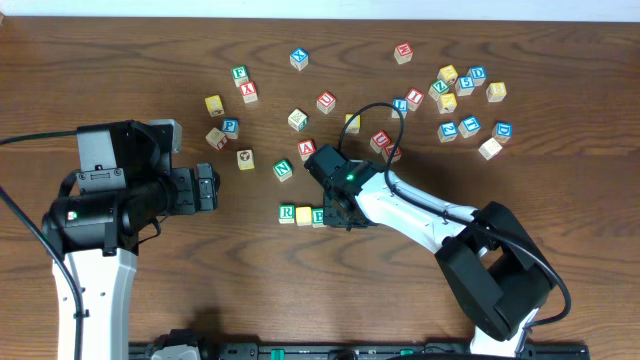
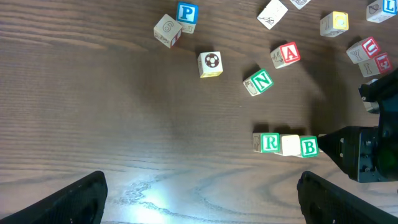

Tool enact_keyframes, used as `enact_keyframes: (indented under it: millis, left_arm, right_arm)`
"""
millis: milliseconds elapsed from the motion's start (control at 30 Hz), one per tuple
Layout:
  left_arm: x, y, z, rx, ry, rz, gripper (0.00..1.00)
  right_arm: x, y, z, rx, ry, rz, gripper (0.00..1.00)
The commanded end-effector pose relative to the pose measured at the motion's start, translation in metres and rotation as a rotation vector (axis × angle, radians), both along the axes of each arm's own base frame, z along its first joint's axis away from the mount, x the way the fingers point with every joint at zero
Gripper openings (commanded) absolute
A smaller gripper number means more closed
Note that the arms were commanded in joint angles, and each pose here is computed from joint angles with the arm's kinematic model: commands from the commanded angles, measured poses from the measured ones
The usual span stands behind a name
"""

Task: Spell out ROBOT
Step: 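Lower the O block beside the B block and align it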

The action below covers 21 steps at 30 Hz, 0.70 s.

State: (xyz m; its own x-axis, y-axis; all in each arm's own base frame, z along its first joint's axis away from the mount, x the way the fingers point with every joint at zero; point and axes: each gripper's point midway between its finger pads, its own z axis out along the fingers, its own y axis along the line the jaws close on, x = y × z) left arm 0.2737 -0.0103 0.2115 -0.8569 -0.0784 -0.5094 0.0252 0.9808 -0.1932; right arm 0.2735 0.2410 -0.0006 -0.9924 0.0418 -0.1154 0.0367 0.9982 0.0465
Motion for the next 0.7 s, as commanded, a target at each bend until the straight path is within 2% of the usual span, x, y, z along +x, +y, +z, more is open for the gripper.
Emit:
enact_keyframes:
  millis: [0, 167, 667]
  left_arm:
    - [0.001, -0.001, 0.005, -0.004, -0.016, -0.015, 0.96]
    - [0.001, -0.001, 0.005, -0.004, -0.016, -0.015, 0.96]
    - [0.001, -0.001, 0.005, -0.004, -0.016, -0.015, 0.96]
  right_arm:
    - [-0.021, 0.002, -0.016, -0.009, 0.070, 0.010, 0.21]
    - [-0.022, 0.014, -0.015, 0.009, 0.048, 0.060, 0.26]
    - [-0.022, 0.017, -0.015, 0.013, 0.038, 0.064, 0.25]
